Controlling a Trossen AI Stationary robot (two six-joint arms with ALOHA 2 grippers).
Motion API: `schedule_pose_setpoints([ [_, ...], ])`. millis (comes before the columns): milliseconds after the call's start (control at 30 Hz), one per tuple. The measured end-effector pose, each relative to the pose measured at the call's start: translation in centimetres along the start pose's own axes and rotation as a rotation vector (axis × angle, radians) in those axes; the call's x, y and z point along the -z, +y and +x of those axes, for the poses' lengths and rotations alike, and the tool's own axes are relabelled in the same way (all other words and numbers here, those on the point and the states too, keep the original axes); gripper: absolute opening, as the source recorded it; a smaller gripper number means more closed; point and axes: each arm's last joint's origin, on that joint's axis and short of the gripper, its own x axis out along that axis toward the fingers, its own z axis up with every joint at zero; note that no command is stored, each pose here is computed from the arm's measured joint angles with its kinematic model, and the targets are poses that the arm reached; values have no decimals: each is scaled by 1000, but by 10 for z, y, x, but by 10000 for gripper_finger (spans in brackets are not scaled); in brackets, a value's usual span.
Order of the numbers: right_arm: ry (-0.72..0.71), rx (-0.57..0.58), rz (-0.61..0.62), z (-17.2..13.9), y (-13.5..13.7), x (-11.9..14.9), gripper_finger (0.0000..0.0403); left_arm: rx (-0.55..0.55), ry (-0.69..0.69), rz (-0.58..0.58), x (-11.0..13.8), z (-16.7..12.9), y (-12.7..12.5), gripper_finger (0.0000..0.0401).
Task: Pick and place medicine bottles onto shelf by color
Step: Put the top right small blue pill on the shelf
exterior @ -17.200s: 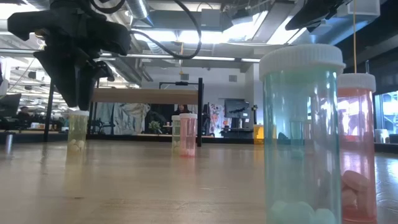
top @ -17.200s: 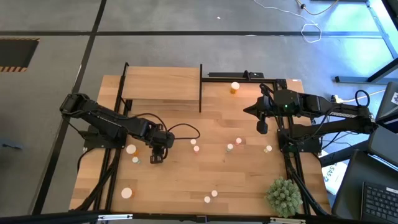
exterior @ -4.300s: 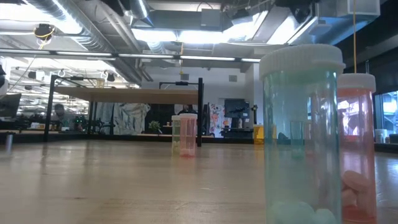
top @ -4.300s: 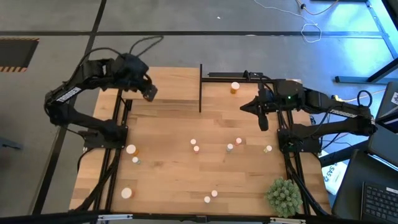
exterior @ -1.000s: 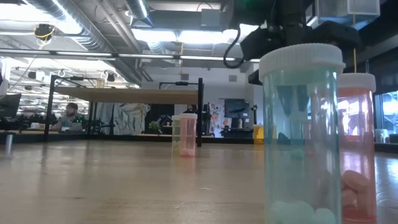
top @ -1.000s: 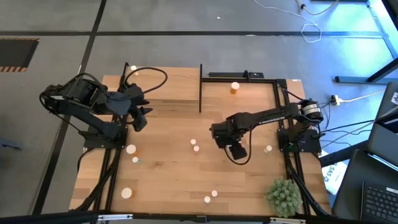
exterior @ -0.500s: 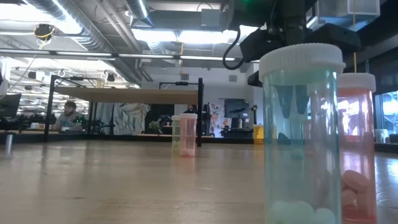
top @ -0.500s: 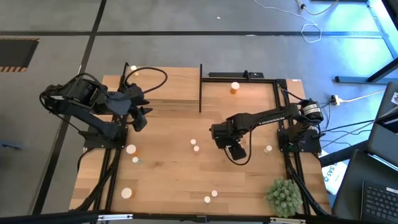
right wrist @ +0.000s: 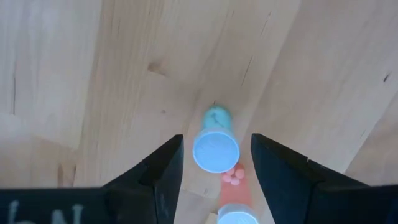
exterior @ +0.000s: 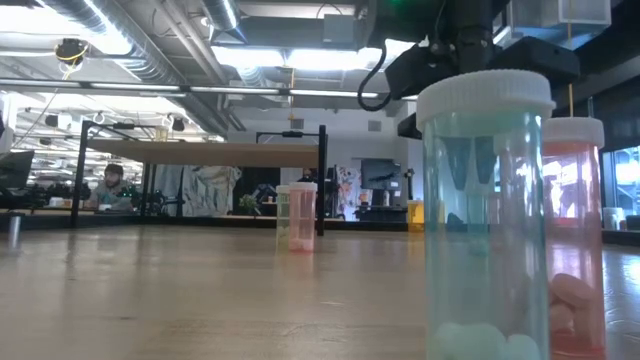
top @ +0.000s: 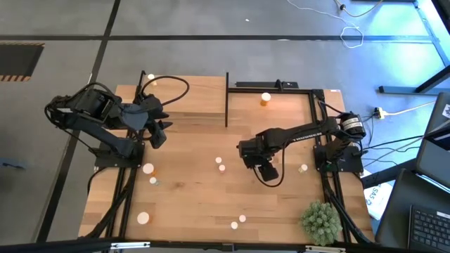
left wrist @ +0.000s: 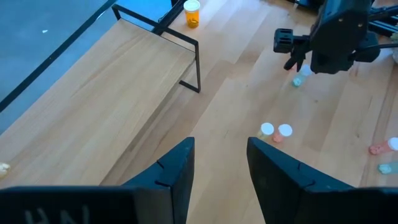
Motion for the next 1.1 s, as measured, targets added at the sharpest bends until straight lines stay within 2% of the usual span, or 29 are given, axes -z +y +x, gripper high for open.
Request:
schedule_pose_setpoints([
  [233, 39, -8, 3, 14, 1, 9, 190, 0, 0, 1, 0, 0, 0, 141],
  [467, -23, 6, -3, 14, 0, 3, 190, 0, 0, 1, 0, 0, 0, 141],
  [867, -6, 3, 0, 14, 0, 5, 190, 0, 0, 1, 0, 0, 0, 141],
  [1100, 6, 39, 1, 14, -1, 6, 190, 0, 0, 0, 0, 0, 0, 141],
])
